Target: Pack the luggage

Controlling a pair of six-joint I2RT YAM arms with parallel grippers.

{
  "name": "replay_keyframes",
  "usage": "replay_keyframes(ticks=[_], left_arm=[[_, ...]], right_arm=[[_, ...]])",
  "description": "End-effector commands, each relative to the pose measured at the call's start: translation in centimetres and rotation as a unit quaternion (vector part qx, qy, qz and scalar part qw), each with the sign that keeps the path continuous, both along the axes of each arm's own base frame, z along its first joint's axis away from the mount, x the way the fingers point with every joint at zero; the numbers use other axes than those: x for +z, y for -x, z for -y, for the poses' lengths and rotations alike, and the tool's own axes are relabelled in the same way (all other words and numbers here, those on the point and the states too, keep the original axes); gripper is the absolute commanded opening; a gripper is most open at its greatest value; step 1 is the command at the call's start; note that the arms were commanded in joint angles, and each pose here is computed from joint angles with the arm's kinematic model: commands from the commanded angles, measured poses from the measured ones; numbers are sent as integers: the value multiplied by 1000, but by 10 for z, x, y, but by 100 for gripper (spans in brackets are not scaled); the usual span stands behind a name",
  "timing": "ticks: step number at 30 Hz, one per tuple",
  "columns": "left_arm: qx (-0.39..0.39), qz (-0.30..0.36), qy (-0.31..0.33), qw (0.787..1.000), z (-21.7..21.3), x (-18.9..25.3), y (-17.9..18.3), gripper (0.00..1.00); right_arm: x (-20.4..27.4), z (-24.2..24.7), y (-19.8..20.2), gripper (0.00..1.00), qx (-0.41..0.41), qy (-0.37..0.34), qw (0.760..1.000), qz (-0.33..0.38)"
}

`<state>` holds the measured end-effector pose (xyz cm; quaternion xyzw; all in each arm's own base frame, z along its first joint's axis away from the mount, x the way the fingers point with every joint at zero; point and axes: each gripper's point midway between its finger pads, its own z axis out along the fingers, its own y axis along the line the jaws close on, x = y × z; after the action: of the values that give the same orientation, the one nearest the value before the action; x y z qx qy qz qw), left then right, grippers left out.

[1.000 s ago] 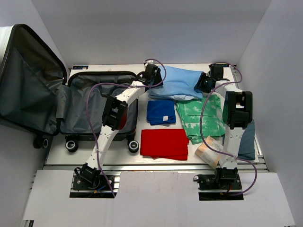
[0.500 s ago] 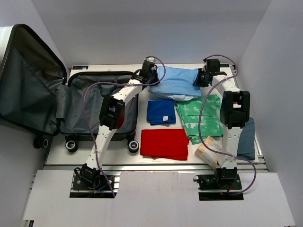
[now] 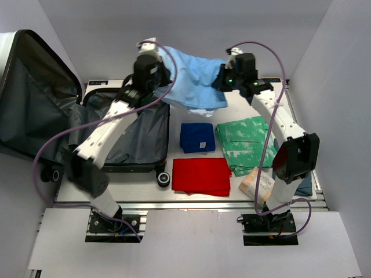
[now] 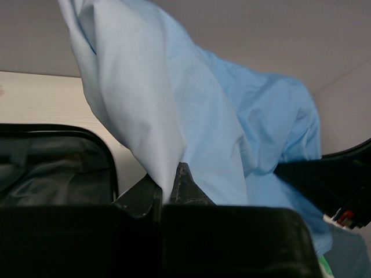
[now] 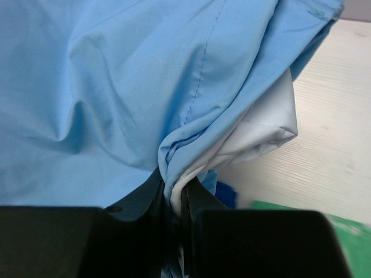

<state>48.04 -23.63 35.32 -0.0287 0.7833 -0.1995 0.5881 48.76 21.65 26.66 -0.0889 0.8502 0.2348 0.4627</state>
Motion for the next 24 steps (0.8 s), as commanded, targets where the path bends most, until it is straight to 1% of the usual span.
replay_keyframes(ticks=[1, 2, 3, 4, 5, 6, 7, 8, 9, 10, 11, 12, 13, 14, 15, 16, 18, 20, 21, 22, 23, 24], left_arm=[[100, -8, 4, 995, -57, -5, 24, 0], [129, -17, -2, 991, -74, -11, 29, 0], [152, -34, -9, 988, -94, -20, 41, 0], [169, -31, -8, 985, -102, -19, 44, 0], [202, -45, -24, 978, -123, -29, 49, 0], [218, -51, -30, 974, -135, -34, 53, 0], [236, -53, -34, 970, -149, -33, 60, 0], [266, -65, -50, 960, -169, -49, 64, 0], [283, -62, -53, 956, -181, -49, 67, 0], [298, -69, -62, 950, -192, -58, 68, 0], [316, -81, -72, 943, -209, -70, 70, 0], [326, -84, -78, 939, -218, -76, 70, 0], [329, -82, -83, 937, -224, -78, 68, 0], [332, -93, -89, 934, -231, -88, 66, 0], [341, -98, -87, 931, -244, -92, 64, 0], [345, -101, -88, 929, -250, -94, 62, 0], [361, -110, -89, 922, -269, -105, 61, 0], [371, -107, -85, 918, -281, -108, 58, 0], [378, -117, -92, 914, -292, -117, 59, 0], [372, -110, -87, 918, -294, -118, 55, 0], [369, -108, -86, 919, -297, -119, 52, 0], [362, -118, -96, 920, -302, -131, 52, 0]], right_arm=[[17, -79, 47, 0, 96, -39, 995, 9], [15, -93, 48, 0, 107, -45, 993, 7], [13, -124, 58, 0, 130, -52, 990, 0], [12, -133, 67, 0, 137, -55, 989, -9], [9, -147, 64, 0, 143, -56, 988, -12], [7, -166, 73, 0, 154, -57, 986, -18], [5, -182, 81, 0, 156, -63, 985, -27], [-1, -195, 79, 0, 158, -65, 985, -33], [-5, -216, 92, 0, 158, -70, 984, -41], [-16, -226, 91, 0, 157, -72, 984, -49], [-22, -239, 99, 0, 162, -75, 983, -53], [-15, -248, 95, 0, 155, -91, 983, -44], [-28, -263, 100, 0, 160, -94, 981, -55], [-29, -269, 97, 0, 157, -97, 981, -54], [-14, -275, 89, 0, 145, -106, 983, -33], [-32, -283, 84, 0, 140, -95, 985, -42], [-23, -296, 80, 0, 138, -105, 984, -28], [-41, -308, 82, 0, 136, -104, 985, -37], [-51, -312, 84, 0, 133, -102, 985, -45], [-66, -312, 80, 0, 117, -93, 987, -52], [-76, -315, 85, 0, 110, -95, 987, -65], [-83, -314, 85, 0, 106, -91, 988, -70]])
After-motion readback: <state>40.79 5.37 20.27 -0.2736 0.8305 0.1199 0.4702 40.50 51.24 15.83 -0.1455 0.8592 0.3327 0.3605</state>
